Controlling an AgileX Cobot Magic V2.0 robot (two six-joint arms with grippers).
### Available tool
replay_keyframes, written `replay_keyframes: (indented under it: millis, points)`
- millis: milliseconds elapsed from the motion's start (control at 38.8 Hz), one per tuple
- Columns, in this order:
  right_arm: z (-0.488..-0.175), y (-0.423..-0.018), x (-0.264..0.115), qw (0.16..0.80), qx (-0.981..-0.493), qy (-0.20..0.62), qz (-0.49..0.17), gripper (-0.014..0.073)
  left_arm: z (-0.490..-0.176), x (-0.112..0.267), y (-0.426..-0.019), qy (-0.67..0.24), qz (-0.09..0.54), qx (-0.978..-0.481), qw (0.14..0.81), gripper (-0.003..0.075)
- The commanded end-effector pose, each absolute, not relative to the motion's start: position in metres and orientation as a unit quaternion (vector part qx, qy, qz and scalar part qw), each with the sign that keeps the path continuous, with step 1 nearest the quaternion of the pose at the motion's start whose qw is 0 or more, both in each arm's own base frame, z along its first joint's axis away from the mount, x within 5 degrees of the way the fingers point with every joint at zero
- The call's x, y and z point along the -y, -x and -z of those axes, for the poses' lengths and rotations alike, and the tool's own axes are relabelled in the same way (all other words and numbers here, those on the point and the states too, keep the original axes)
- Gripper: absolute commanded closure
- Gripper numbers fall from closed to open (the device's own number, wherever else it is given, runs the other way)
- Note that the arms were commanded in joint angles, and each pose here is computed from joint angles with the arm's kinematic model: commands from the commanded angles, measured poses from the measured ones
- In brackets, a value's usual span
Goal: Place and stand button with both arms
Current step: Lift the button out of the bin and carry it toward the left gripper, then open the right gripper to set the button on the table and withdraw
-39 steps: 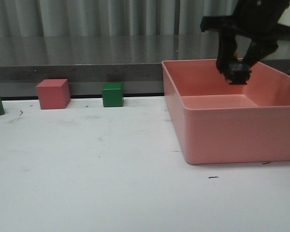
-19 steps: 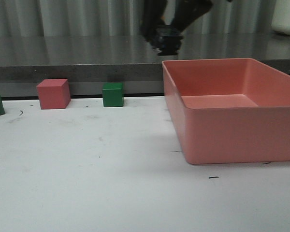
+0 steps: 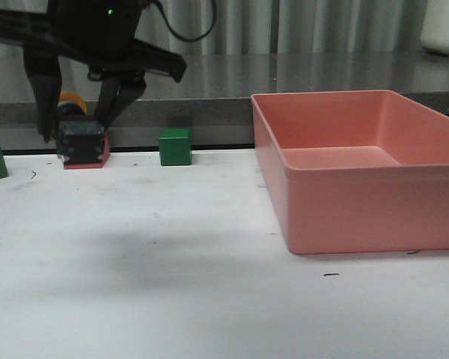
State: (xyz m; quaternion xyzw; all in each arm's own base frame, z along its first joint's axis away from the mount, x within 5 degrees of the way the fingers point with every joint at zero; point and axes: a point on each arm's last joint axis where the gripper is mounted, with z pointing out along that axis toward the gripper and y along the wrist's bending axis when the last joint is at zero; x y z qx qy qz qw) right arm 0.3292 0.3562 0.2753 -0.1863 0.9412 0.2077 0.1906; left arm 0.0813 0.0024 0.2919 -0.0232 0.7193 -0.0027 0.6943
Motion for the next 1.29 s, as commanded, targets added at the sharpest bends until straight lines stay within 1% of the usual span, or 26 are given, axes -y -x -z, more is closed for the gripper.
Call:
replay_keyframes:
  millis: [0,103,232,412,464,541,670,747,979,1056,1108,1262]
  points:
    - [-0.293,-0.335,-0.356,0.213,-0.937,0.155,-0.229,0.0367,-0.311,-0.002,-0.082,0.024,0.007,-0.68,0.733,0.0049]
    - [-0.265,-0.342,-0.362,0.192,-0.948,0.135,-0.216,0.0367,-0.311,-0.002,-0.082,0.024,0.007,-0.68,0.733,0.0049]
    - [-0.237,-0.35,-0.368,0.183,-0.955,0.119,-0.202,0.0367,-0.311,-0.002,-0.082,0.024,0.007,-0.68,0.733,0.0049]
    - [-0.218,-0.354,-0.368,0.177,-0.96,0.124,-0.178,0.0367,-0.311,-0.002,-0.082,0.024,0.007,-0.68,0.733,0.0049]
    - [-0.218,-0.354,-0.368,0.177,-0.96,0.124,-0.177,0.0362,-0.311,-0.002,-0.082,0.024,0.007,-0.68,0.733,0.0049]
    - [-0.218,-0.354,-0.368,0.178,-0.96,0.124,-0.178,0.0331,-0.311,-0.002,-0.082,0.024,0.007,-0.68,0.733,0.0049]
    - [-0.219,-0.354,-0.369,0.18,-0.959,0.124,-0.179,0.0228,-0.311,-0.002,-0.082,0.024,0.007,-0.68,0.733,0.0049]
    - [-0.226,-0.354,-0.369,0.182,-0.958,0.125,-0.182,0.0176,-0.311,-0.002,-0.082,0.024,0.007,-0.68,0.733,0.0049]
    - [-0.27,-0.352,-0.367,0.2,-0.95,0.14,-0.193,0.0171,-0.311,-0.002,-0.082,0.024,0.007,-0.68,0.733,0.0049]
    - [-0.286,-0.349,-0.364,0.206,-0.948,0.147,-0.194,0.019,-0.311,-0.002,-0.082,0.024,0.007,-0.68,0.733,0.0049]
    - [-0.295,-0.347,-0.362,0.211,-0.946,0.152,-0.196,0.023,-0.311,-0.002,-0.082,0.024,0.007,-0.68,0.733,0.0049]
    - [-0.315,-0.342,-0.358,0.224,-0.94,0.16,-0.203,0.0475,-0.311,-0.002,-0.082,0.024,0.007,-0.68,0.733,0.0049]
